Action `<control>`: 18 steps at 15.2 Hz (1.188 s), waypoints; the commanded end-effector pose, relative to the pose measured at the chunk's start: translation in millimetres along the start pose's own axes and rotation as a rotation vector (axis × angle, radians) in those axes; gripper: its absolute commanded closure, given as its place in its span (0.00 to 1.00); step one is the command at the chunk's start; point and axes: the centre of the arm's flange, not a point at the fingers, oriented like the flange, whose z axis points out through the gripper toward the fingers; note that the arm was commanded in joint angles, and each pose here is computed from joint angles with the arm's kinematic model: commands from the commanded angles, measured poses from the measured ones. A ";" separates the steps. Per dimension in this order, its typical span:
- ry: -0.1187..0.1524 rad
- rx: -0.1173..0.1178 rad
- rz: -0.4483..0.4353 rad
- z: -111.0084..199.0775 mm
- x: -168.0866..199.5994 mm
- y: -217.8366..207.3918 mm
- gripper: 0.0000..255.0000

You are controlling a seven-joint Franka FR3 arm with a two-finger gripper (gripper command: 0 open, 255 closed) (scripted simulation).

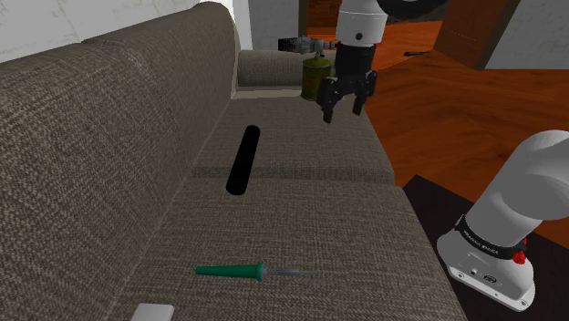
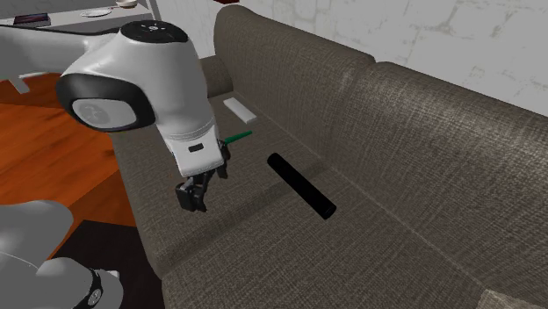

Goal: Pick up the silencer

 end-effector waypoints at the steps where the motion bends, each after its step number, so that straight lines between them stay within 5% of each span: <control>1: 0.002 0.007 0.046 12.0 10.7 -24.1 0.00; 18: 0.016 0.048 0.409 103.4 128.1 -182.7 0.00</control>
